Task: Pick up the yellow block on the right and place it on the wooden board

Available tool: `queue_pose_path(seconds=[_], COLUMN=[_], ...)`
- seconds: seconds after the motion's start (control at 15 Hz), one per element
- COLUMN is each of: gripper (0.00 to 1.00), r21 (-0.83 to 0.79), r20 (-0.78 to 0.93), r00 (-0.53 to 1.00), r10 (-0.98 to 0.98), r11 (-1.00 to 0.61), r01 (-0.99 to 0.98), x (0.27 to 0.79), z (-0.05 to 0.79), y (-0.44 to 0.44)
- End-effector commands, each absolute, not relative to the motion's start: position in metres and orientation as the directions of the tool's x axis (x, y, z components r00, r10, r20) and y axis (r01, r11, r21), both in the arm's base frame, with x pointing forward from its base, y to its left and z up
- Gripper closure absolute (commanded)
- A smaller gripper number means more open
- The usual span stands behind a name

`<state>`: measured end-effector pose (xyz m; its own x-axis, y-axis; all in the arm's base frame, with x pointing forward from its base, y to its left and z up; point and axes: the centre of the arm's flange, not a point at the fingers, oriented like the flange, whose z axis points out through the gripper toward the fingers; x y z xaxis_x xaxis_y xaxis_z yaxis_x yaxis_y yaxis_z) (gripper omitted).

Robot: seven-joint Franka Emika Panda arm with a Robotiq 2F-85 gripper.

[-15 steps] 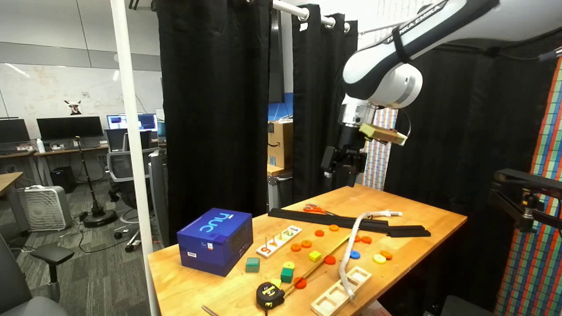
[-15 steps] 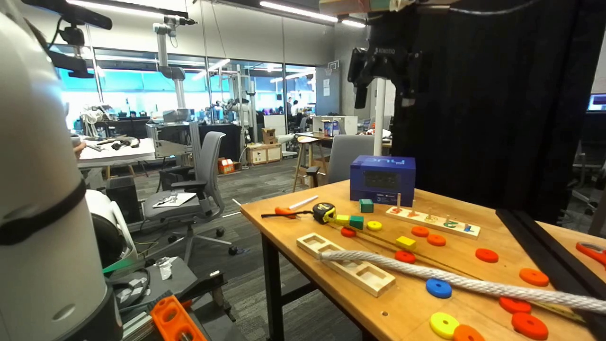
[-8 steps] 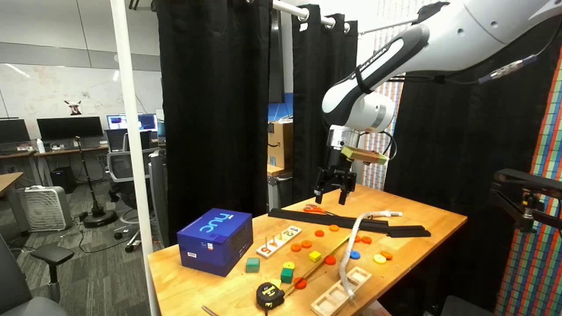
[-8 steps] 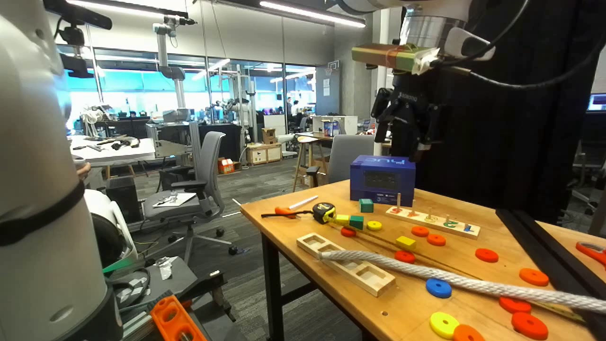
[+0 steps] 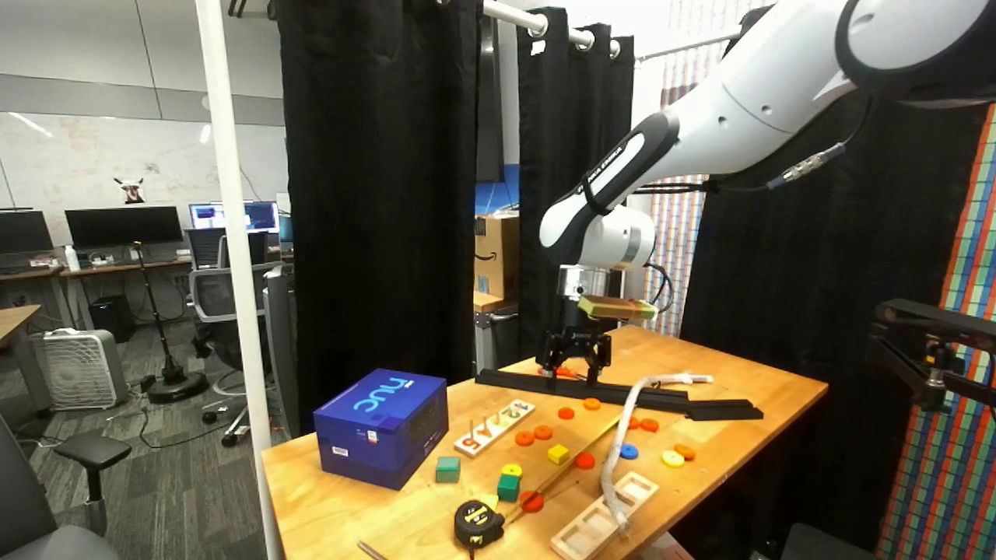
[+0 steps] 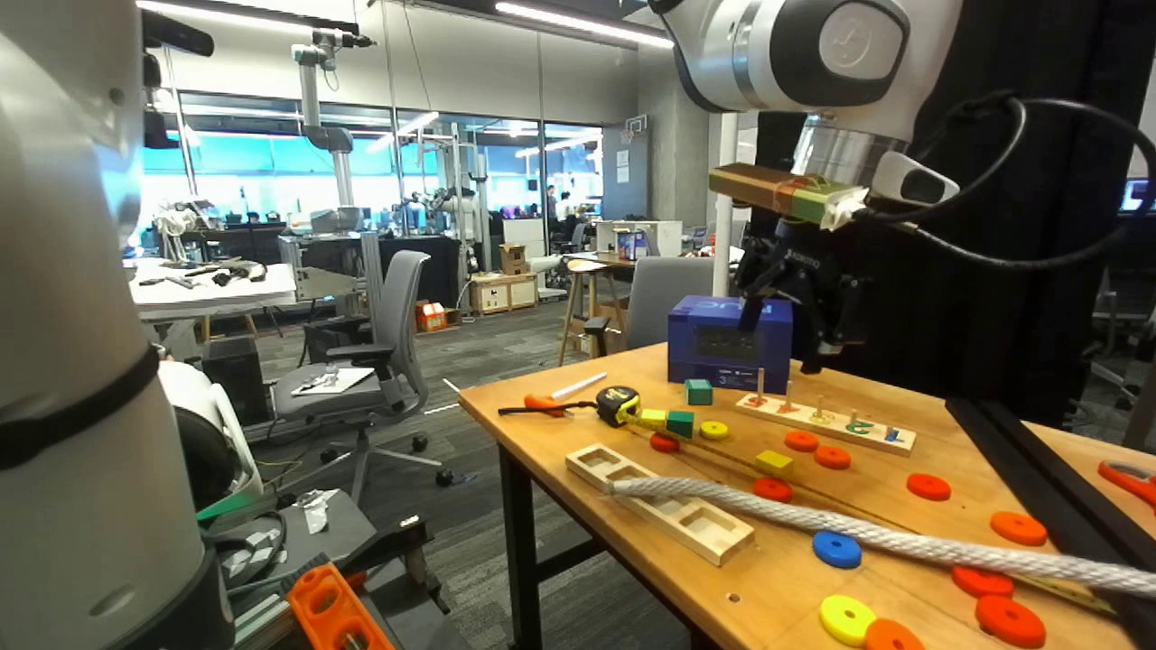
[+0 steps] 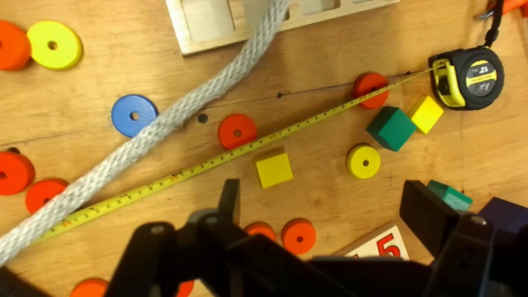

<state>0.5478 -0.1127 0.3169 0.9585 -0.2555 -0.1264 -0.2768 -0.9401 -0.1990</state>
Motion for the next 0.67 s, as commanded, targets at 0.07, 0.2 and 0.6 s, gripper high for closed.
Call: queue_pose_path(seconds=[0.07,0.2,0.6], gripper=[0.0,0.0,0.0], r21=[-0.169,-0.144,-0.062], r20=[-0.136,-0.137,-0.141], r00=[0.96,0.963,0.967], r10=[-0.244,-0.233,-0.214], r11=[-0.949,-0.957,-0.973], r01=[-0.265,-0.252,-0.224], x=[0.59,0.593,0.581], z=[0.274,0.255,0.211], y=[-0.107,-0.104,-0.106])
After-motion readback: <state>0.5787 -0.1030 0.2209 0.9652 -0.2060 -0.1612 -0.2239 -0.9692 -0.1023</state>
